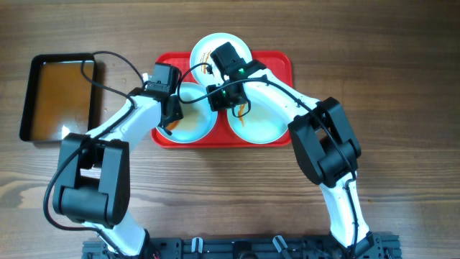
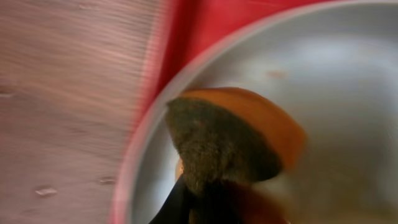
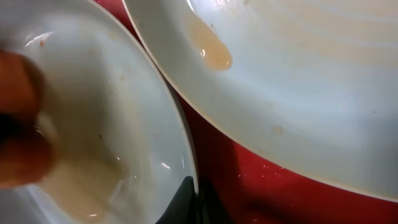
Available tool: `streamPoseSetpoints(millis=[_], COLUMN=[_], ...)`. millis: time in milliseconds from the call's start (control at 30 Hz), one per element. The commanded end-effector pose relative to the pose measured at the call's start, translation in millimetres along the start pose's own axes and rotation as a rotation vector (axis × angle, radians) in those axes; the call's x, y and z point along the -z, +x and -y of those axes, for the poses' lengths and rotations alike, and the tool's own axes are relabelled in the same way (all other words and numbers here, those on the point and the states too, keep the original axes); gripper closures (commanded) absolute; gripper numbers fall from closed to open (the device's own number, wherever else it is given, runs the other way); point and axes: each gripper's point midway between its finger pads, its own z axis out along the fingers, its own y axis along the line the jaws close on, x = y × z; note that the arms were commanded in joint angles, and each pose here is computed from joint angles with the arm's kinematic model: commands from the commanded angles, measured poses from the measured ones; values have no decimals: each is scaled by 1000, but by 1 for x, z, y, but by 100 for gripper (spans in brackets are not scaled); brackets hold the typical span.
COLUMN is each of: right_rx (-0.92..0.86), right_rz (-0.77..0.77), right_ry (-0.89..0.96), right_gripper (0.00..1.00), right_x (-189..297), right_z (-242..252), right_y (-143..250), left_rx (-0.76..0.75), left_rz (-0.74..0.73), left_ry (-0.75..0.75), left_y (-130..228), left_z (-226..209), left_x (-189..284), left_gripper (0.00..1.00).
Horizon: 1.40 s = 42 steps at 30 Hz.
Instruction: Clean dirty plates on tray and stack at the side
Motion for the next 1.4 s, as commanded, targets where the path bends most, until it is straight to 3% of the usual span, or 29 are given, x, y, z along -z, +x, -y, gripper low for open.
streamPoseSetpoints(millis=[0,100,133,167,267,433,533,700,767,833,967,1100,1233,1367], right_rx=[-12,-12,-16,-20,-22,-22,-22,-22,-21,-20,-21,21,125,261], right_rz=[-34,-34,-34,-33,-33,-33,-33,-38,-37,-37,-40,-20,114,297], right_ry=[49,49,49,48,48,45,45,46,47,51,52,19,47,295], right_gripper=[96,96,96,96,96,96,96,96,96,96,96,96,96,96], right_x=[-13,-13,-13,-13,-13,-13,-13,-13,-13,-13,-13,4,56,111], right_z=[15,15,15,14,14,14,14,14,14,15,15,3,-23,-29], right_y=[10,10,10,10,10,10,10,11,11,11,12,3,-25,-52], left_rx=[-40,4,14,12,46,80,80,66,7,-38,17,248,428,605], left_rz=[65,134,133,82,3,-103,-131,34,91,110,222,436,392,339], left_ry=[-298,-187,-90,128,390,511,481,-153,-310,-310,-265,-115,304,327], left_y=[-9,-27,-28,-21,-11,4,12,-3,-13,-20,-43,-75,-82,-76], left_z=[-61,-48,-34,3,50,81,81,-30,-58,-59,-61,-82,-101,-162], left_x=[5,31,38,44,47,14,-7,-26,-13,-5,39,130,160,145], left_gripper=[96,96,96,96,96,96,96,96,96,96,96,96,96,96])
